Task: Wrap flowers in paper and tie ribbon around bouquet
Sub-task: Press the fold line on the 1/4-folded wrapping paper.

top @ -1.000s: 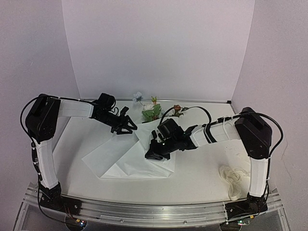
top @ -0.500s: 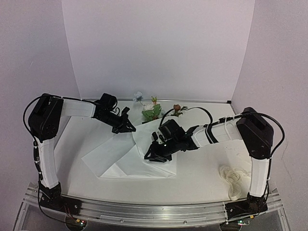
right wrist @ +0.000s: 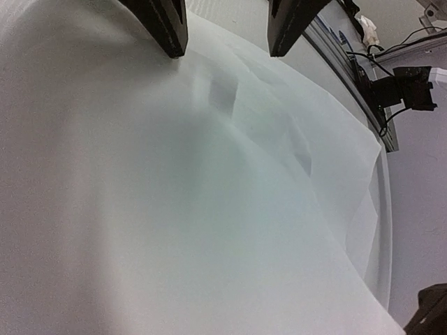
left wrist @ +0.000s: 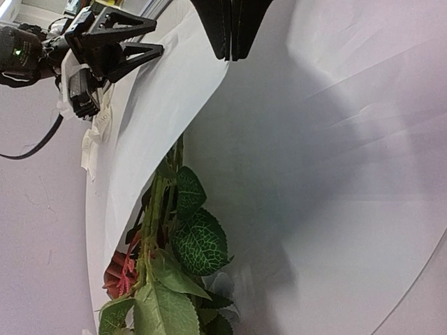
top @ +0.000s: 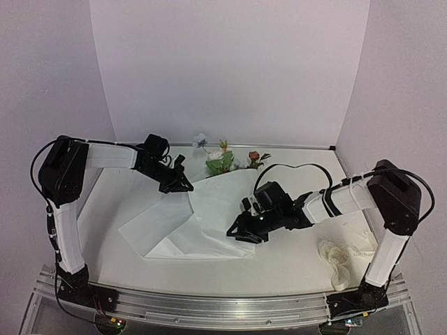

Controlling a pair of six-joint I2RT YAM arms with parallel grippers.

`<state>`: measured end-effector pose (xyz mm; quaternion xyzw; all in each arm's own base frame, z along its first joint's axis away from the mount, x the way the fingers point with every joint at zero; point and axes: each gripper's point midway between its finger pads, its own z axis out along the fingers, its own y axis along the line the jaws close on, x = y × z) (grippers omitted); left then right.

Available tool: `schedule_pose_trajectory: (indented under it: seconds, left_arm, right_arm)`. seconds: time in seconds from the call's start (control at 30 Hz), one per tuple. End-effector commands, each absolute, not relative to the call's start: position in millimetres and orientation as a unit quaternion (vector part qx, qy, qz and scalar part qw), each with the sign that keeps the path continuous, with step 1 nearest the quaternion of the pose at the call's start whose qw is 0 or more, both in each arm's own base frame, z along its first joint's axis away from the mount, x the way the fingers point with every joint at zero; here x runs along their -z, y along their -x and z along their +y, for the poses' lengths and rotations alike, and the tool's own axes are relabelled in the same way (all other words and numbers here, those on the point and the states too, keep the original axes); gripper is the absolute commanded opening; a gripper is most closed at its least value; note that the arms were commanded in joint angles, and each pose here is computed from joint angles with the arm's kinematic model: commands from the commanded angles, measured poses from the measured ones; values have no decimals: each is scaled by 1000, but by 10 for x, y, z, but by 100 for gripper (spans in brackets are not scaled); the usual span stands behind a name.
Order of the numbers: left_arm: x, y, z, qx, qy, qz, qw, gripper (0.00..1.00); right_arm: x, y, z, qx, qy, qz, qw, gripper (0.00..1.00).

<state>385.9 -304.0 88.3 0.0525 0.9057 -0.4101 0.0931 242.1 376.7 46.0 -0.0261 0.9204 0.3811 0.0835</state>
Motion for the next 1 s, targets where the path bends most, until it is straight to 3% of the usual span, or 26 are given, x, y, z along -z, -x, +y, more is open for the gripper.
schedule_pose_trajectory:
  seconds: [0.0,0.43,0.63,0.77,0.87,0.97]
  left_arm:
    - [-1115,-3893,-2950,394,-57,908,133,0]
    - [-854,-3917,-2803,339,-21,930,138,0]
    - [-1102,-4071,-2789,323,-36,929,175,4]
    - [-1301,-4159,-2784,307,-43,931,194,23]
    - [-1528,-4174,-2770,281,-45,931,228,46]
    - [-1848,-4107,-2891,269,-58,925,263,56]
  right_arm:
    - [-401,-2574,3710,-409,-19,906,109,38]
    - [-27,-2435,3460,-405,-61,906,106,38]
    - [7,-2396,3464,-416,-60,902,100,40]
    - [-21,-2385,3508,-423,-56,900,91,39]
    - [26,-2370,3525,-423,-59,901,81,36]
    - [50,-2341,3538,-423,-59,901,73,35]
